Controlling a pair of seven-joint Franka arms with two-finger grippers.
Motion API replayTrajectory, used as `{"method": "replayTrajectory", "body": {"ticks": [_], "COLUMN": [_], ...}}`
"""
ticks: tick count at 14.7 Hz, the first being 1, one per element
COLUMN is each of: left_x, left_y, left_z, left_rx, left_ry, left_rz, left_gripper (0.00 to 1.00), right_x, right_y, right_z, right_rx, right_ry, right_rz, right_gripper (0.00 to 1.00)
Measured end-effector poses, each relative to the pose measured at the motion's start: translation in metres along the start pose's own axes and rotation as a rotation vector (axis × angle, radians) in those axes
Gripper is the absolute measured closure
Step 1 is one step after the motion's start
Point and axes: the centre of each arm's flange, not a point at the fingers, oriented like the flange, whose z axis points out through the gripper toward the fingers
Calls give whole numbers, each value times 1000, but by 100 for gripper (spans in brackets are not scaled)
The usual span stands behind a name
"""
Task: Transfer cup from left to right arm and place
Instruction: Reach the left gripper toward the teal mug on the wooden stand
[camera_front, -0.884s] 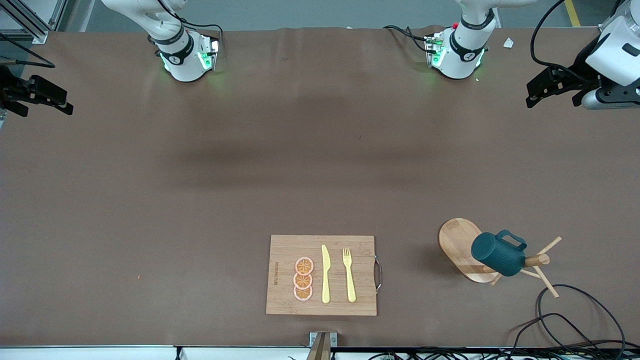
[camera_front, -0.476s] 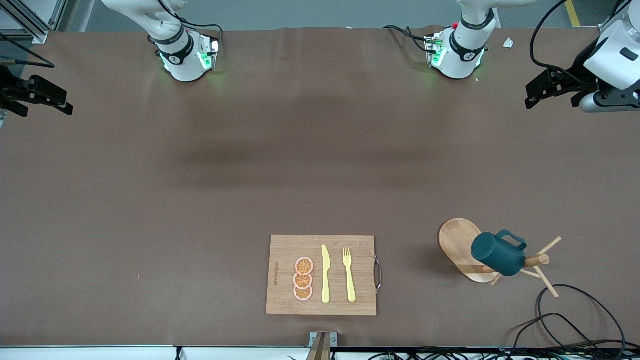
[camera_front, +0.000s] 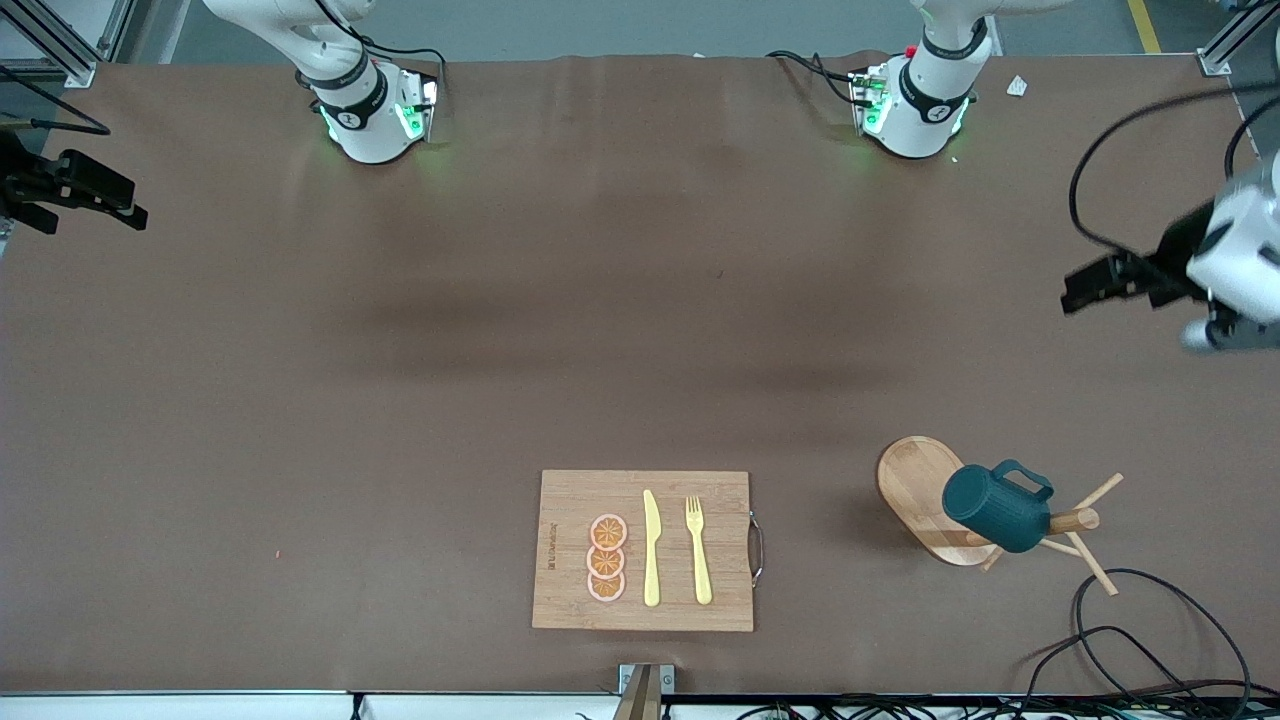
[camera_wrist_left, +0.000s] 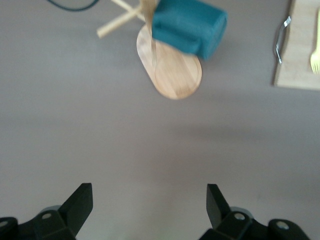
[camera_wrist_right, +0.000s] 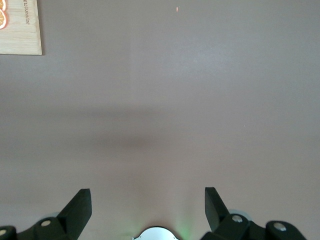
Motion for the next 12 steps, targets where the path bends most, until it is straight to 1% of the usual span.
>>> {"method": "replayTrajectory", "body": {"ticks": [2, 5, 8, 10, 12], "left_x": [31, 62, 85, 98, 108], "left_y": [-1, 1, 5, 10, 14], "left_z": [27, 53, 56, 58, 68], "left_rx": [-11, -25, -48, -69, -89], "left_ry": [42, 102, 172, 233, 266], "left_rz": [-6, -33, -124, -170, -233], "left_gripper": [0, 0, 0, 0, 0], "right_x": [0, 0, 0, 0, 0], "right_y": [0, 0, 0, 0, 0], "right_z": [0, 0, 0, 0, 0], "right_rx": [1, 1, 1, 1, 1], "right_ry": [0, 0, 0, 0, 0], "right_rz": [0, -1, -1, -1, -1], "right_gripper": [0, 0, 0, 0, 0]}}
